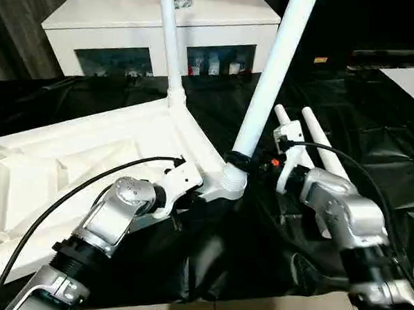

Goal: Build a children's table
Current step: Insert table leg to table base

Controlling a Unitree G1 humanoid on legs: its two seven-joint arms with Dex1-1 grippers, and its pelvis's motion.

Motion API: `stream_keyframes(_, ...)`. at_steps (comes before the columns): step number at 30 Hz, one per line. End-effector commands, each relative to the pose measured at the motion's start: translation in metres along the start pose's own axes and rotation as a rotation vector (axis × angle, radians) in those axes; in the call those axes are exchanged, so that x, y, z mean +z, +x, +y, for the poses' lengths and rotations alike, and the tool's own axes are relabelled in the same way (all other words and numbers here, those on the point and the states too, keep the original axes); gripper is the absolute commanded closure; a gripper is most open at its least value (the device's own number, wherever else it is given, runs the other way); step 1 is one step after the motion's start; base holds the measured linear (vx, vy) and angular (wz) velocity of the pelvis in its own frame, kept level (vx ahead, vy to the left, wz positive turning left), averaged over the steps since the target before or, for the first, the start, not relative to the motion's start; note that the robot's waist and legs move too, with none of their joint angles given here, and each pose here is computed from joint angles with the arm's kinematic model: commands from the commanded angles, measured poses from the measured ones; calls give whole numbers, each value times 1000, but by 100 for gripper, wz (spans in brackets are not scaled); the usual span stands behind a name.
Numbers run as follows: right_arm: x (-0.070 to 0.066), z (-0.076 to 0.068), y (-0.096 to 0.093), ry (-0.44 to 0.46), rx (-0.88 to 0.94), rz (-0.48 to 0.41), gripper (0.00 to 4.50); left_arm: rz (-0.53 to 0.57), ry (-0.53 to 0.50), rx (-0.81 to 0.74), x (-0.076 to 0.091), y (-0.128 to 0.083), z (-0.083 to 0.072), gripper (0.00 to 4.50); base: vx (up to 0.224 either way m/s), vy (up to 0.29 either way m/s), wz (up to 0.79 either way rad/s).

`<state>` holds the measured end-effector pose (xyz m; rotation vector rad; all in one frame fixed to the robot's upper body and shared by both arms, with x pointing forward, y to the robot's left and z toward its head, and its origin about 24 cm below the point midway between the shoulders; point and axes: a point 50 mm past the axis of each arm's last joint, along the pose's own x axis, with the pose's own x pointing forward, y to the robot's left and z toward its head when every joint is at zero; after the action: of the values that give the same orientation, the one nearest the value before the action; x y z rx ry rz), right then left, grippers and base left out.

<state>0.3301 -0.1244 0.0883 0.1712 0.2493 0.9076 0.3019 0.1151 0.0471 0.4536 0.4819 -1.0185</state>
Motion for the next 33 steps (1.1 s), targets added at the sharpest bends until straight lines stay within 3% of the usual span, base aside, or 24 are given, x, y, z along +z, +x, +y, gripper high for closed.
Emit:
stream_keyframes(1, 3, -2, 4, -28, 6, -5, 266, -37, 15, 12, 3, -3, 0, 450, 0, 0, 0)
stream_keyframes(15, -4, -14, 8, -23, 2, -2, 266, -115, -22, 8, 4, -8, -2, 450, 0, 0, 0)
stream_keyframes(26, -19, -15, 6, -61, -9, 60, 266, -84, -8, 1, -3, -10, -3, 450, 0, 0, 0)
stream_keyframes(33, -40, -20, -9, -19, -114, 49, 266, -82, -8, 6, -3, -10, -3, 450, 0, 0, 0)
